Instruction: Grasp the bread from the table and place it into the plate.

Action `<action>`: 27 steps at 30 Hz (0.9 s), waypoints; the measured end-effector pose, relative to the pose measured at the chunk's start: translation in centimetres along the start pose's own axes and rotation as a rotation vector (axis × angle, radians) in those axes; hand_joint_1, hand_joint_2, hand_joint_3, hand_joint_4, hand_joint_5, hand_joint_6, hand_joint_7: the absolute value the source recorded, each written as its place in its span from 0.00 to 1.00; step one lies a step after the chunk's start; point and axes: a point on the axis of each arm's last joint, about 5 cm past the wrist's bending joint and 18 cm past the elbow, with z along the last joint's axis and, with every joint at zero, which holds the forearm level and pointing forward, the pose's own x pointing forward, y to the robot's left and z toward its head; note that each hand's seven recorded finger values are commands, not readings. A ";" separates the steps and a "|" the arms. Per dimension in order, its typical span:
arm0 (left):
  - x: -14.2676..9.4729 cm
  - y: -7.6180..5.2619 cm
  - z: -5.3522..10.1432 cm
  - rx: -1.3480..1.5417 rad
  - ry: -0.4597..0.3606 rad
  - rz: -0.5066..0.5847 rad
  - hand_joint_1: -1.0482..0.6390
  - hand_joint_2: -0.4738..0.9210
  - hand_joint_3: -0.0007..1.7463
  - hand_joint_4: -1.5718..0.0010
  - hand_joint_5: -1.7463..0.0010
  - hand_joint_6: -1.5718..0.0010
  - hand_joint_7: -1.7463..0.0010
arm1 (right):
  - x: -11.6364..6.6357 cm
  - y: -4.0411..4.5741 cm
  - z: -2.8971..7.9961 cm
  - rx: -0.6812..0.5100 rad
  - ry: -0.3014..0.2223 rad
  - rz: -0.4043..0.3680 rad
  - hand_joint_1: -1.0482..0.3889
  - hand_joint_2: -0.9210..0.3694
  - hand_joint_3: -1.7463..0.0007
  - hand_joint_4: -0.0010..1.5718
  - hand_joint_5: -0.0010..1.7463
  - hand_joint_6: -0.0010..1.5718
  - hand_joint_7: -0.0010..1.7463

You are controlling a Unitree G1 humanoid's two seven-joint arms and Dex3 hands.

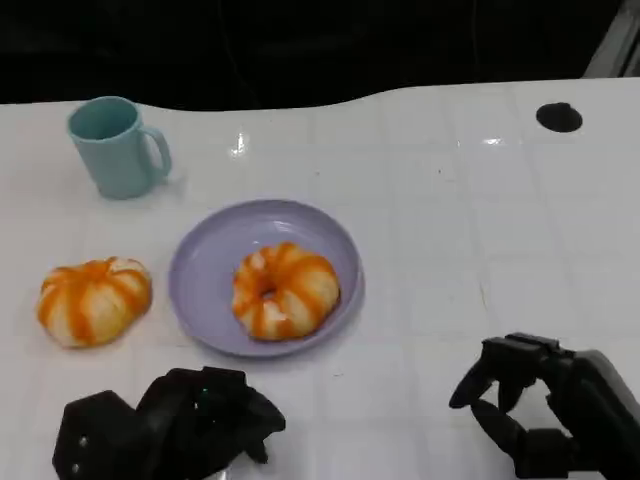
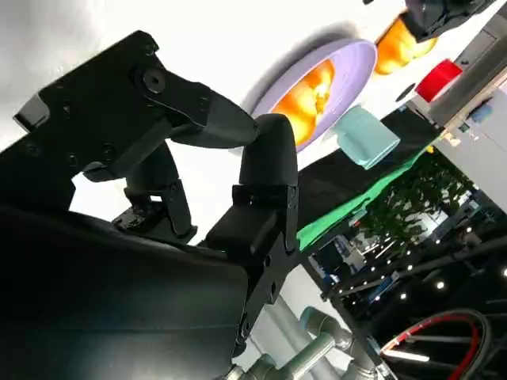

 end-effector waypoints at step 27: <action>0.0 0.5 -0.1 0.012 0.000 0.013 0.00 0.94 0.01 0.43 0.14 0.13 0.63 | 0.1 1.15 -1.3 -0.065 0.064 -0.049 0.51 0.35 0.31 0.54 1.00 0.43 0.89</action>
